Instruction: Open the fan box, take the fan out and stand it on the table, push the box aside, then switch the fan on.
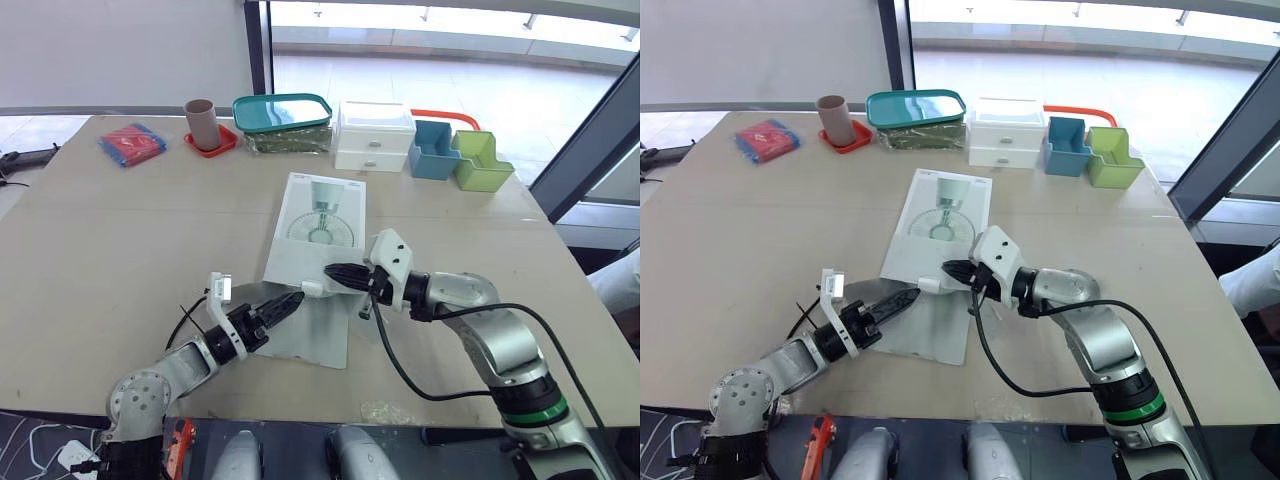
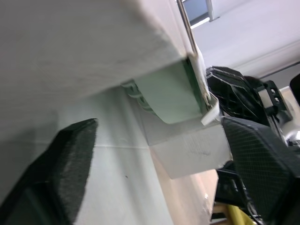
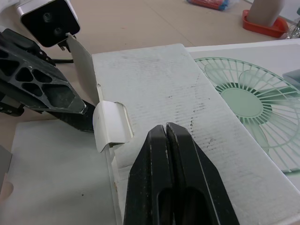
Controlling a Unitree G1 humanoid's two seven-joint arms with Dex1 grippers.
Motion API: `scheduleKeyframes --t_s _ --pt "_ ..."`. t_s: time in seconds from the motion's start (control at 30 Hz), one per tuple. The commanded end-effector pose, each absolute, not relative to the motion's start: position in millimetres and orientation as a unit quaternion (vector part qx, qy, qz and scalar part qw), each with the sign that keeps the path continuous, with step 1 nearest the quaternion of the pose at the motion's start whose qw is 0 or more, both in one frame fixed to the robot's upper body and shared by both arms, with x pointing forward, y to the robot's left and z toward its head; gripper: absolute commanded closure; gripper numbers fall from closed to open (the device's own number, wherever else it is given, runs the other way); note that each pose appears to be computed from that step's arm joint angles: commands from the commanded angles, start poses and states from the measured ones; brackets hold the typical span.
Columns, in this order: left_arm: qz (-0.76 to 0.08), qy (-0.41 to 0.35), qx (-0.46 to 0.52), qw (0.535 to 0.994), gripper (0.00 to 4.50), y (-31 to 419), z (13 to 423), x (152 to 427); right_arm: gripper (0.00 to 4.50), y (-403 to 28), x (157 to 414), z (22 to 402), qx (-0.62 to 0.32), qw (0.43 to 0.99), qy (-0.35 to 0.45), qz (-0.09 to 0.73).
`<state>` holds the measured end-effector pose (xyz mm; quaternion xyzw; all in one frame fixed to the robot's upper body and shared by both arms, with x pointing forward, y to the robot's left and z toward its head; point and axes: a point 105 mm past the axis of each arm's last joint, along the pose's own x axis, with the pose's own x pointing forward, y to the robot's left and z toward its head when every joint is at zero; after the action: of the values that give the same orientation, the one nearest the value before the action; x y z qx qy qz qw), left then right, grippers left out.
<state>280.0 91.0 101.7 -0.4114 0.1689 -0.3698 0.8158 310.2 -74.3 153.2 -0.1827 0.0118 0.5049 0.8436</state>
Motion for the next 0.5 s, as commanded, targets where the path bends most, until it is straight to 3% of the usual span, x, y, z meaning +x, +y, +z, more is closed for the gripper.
scheduleKeyframes --t_s 0.03,0.2,0.5 --pt "-0.369 0.143 -0.407 0.823 0.05 93 109 287 4.50 -80 310 147 -0.186 0.844 0.031 0.501" --pt "-0.357 0.099 -0.395 0.841 0.05 111 125 303 4.50 -78 311 153 -0.183 0.846 0.019 0.500" --pt "-0.369 0.092 -0.367 0.849 0.05 126 130 313 4.50 -70 311 159 -0.184 0.842 0.009 0.507"
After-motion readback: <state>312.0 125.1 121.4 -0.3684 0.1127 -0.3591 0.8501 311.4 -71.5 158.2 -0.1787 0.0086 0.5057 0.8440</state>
